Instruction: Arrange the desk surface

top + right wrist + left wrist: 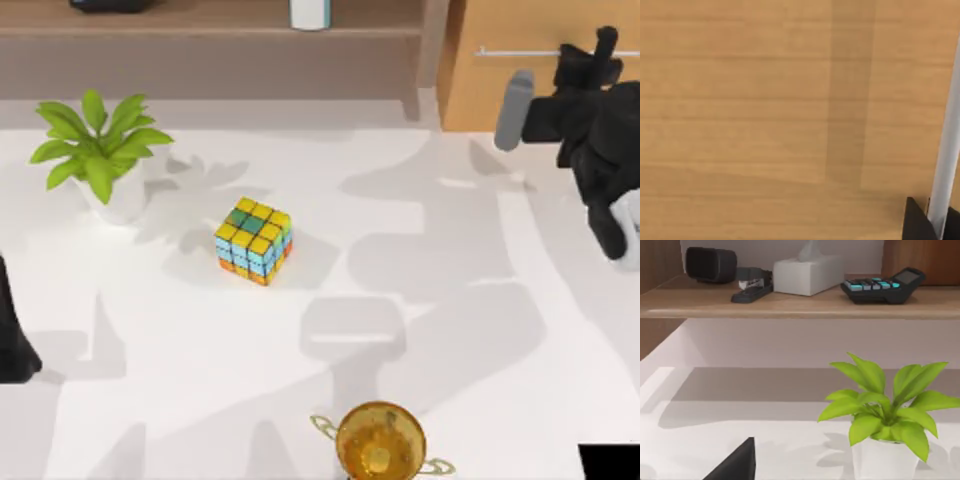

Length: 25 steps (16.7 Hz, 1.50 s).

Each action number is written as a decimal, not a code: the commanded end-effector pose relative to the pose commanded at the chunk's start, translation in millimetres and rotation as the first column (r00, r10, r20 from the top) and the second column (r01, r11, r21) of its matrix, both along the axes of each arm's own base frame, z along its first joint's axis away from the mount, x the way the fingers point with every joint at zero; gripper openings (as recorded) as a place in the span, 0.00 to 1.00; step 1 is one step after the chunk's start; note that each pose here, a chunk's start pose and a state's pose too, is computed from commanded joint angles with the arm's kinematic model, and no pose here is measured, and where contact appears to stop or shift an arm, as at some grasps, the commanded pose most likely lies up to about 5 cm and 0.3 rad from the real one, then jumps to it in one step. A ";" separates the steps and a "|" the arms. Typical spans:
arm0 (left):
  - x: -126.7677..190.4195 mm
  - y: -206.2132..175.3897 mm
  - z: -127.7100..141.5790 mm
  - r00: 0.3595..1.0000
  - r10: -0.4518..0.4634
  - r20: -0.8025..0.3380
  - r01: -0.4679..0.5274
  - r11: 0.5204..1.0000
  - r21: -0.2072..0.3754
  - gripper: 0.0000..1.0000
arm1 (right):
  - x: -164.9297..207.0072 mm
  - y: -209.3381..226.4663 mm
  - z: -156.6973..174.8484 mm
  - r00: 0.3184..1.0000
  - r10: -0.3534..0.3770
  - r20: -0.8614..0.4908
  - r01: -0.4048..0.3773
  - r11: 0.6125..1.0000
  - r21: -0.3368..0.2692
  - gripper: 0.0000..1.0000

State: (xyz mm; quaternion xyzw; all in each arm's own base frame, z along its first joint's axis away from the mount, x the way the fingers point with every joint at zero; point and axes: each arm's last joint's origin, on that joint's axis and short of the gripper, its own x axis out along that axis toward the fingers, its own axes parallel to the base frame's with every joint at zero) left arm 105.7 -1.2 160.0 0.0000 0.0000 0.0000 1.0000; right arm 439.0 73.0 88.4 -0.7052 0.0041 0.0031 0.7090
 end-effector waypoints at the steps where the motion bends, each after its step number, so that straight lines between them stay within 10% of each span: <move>1: 0.0 0.0 0.0 1.000 0.000 0.000 0.000 1.000 0.000 1.00 | 0.0 0.0 0.0 1.000 0.000 0.000 0.000 1.000 0.000 0.23; 11: 0.0 0.0 0.0 1.000 0.000 0.000 0.000 1.000 0.000 1.00 | 0.0 0.0 0.0 1.000 0.000 0.000 0.000 1.000 0.000 0.98; 25: 0.0 0.0 0.0 1.000 0.000 0.000 0.000 1.000 0.000 1.00 | -12.4 -1.9 1.1 1.000 -0.007 0.001 0.007 1.000 0.008 1.00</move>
